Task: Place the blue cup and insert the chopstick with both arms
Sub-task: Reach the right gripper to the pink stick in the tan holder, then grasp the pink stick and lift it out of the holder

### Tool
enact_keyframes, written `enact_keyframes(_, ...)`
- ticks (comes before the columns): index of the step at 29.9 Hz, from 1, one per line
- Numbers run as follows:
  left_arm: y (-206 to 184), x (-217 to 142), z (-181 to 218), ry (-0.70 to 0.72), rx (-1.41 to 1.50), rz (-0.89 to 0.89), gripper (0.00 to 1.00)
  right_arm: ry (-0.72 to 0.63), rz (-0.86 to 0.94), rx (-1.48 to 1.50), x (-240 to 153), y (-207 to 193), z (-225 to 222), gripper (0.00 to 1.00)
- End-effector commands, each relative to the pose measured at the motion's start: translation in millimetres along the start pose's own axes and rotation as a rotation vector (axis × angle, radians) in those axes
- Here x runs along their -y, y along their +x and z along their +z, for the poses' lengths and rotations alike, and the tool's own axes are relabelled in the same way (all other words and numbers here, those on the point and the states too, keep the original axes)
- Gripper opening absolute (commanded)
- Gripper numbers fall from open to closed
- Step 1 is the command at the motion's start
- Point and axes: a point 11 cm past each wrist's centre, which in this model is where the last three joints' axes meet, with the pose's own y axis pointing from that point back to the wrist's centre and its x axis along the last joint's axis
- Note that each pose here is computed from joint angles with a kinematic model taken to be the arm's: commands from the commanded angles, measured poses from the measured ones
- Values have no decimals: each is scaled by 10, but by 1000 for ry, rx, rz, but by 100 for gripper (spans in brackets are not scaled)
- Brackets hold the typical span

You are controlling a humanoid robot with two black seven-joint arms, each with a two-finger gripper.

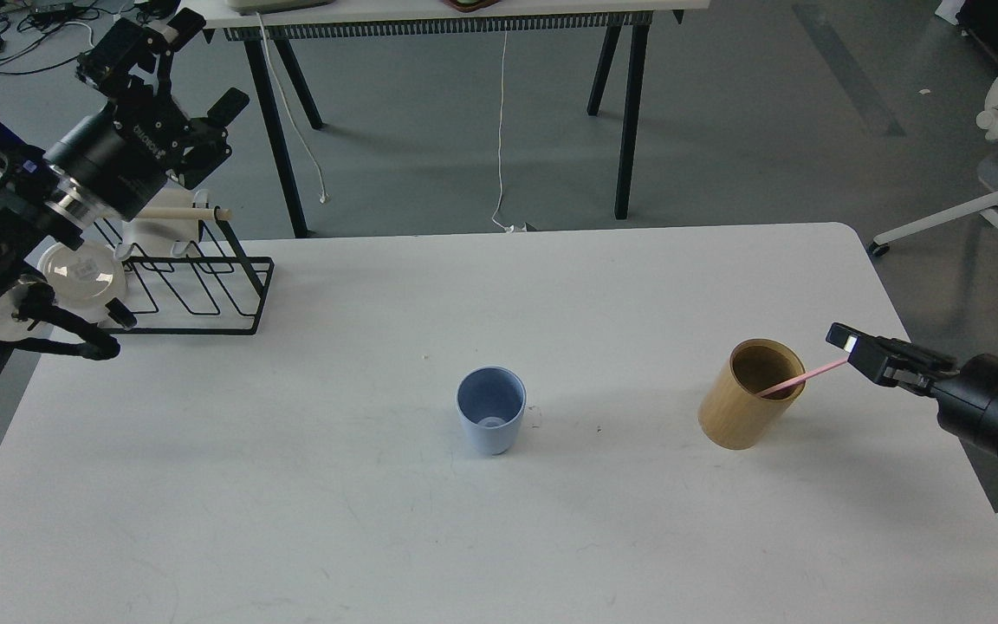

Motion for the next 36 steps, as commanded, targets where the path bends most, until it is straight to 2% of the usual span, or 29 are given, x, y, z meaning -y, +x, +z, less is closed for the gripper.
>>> enact_keyframes(1, 0, -2, -3, 1, 0, 0, 99, 6, 14, -3, 24, 25, -15, 1)
enact_keyframes(36, -31, -34, -95, 14, -17, 4, 99, 64, 107, -18, 91, 383, -215, 1)
